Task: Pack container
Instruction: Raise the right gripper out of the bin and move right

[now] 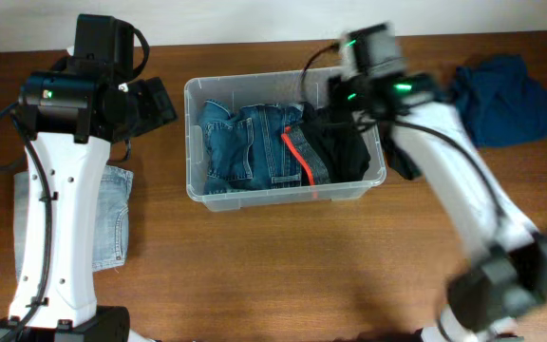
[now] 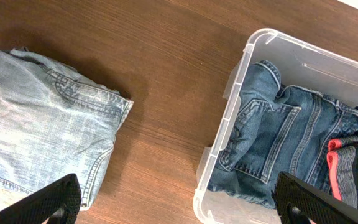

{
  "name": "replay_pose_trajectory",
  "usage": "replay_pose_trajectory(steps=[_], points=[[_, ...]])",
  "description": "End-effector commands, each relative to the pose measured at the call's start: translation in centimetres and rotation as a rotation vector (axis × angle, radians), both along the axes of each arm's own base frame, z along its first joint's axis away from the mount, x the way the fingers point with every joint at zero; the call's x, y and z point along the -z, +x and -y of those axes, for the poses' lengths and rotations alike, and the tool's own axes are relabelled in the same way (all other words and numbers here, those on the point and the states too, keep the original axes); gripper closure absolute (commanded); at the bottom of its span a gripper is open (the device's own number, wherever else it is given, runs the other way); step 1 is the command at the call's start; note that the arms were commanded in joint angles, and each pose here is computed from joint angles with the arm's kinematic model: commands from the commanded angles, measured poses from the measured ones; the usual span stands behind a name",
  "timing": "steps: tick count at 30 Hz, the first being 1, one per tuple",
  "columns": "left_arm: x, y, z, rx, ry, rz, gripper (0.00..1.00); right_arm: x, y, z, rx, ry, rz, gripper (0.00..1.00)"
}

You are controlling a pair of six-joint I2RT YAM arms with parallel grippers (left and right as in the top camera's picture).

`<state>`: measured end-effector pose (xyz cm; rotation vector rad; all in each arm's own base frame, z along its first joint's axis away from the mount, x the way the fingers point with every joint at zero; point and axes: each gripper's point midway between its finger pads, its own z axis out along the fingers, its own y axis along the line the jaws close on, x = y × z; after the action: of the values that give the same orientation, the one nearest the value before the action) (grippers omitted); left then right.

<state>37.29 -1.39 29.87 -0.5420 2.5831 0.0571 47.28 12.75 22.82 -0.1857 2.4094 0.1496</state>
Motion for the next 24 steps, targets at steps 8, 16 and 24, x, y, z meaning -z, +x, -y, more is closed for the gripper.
replay_pose_trajectory(steps=[8, 16, 24], points=[[0.2, 0.1, -0.2, 0.004, 0.006, -0.007, 0.01, -6.8, -4.2, 17.0, 0.399, 0.074, 0.042, 0.94], [0.2, 0.1, -0.2, 0.004, 0.006, -0.008, 0.01, -4.9, -5.9, 27.1, 0.583, 0.206, -0.001, 0.43], [0.2, 0.1, -0.2, 0.004, 0.006, -0.007, 0.01, -2.2, -7.6, 35.1, 0.818, 0.290, -0.021, 0.01]])
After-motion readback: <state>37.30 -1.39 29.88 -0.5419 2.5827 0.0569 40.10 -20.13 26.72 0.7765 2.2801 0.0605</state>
